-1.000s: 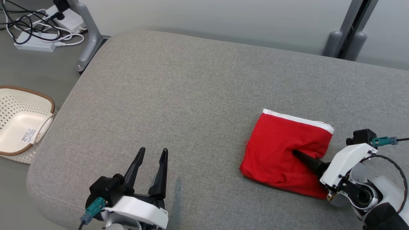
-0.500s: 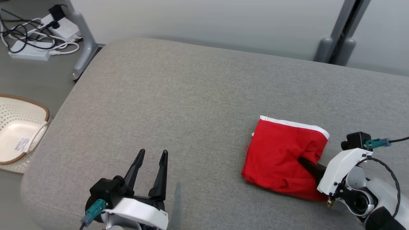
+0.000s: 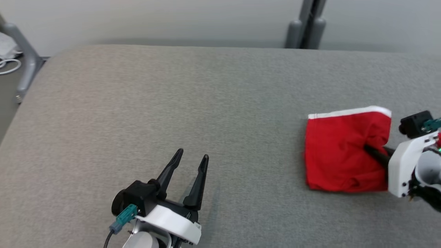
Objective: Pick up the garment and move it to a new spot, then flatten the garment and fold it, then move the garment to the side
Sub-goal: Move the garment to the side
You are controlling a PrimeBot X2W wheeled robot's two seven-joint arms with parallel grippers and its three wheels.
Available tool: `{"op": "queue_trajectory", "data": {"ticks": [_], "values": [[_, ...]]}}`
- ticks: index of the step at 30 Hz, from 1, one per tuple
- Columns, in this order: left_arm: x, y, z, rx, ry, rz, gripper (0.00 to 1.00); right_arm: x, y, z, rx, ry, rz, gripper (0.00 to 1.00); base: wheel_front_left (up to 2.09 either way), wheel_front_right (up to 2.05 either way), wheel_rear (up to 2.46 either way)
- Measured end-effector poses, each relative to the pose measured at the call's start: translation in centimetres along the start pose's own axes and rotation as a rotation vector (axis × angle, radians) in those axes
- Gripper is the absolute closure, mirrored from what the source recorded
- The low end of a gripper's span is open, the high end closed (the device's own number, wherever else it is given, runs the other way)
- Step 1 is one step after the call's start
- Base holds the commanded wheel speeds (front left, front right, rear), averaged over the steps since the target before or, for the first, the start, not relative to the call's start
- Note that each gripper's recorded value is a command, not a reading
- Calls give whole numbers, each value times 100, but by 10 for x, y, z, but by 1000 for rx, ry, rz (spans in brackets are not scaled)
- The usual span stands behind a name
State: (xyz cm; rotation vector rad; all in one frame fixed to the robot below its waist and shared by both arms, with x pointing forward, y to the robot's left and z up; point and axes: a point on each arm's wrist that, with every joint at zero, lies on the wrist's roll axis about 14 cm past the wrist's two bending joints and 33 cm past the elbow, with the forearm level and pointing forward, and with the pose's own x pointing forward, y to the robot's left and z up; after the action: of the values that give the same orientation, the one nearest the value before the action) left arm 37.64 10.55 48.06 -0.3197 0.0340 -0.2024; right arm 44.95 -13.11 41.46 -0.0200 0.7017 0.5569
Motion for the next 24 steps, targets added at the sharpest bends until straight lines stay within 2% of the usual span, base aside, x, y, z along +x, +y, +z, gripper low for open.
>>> {"op": "queue_trajectory", "data": {"ticks": [6, 7, 12, 15, 19, 24], "values": [[31, -36, -11, -11, 27, -134, 0, -35, -52, 9, -131, -15, -104, 100, 0, 0, 0], [41, -49, -16, -14, 39, -184, 0, -48, -72, 12, -156, -18, -147, 100, 0, 0, 0], [63, -77, -32, -19, 71, -293, 0, -79, -121, 15, -177, -14, -259, 100, 0, 0, 0], [76, -84, -41, -34, 86, -324, 0, -96, -151, 8, -221, 28, -334, 100, 0, 0, 0], [89, -90, -59, -51, 117, -358, 0, -106, -182, -12, -224, 93, -401, 100, 0, 0, 0], [98, -86, -80, -69, 158, -361, 0, -115, -217, -42, -271, 212, -473, 100, 0, 0, 0]]}}
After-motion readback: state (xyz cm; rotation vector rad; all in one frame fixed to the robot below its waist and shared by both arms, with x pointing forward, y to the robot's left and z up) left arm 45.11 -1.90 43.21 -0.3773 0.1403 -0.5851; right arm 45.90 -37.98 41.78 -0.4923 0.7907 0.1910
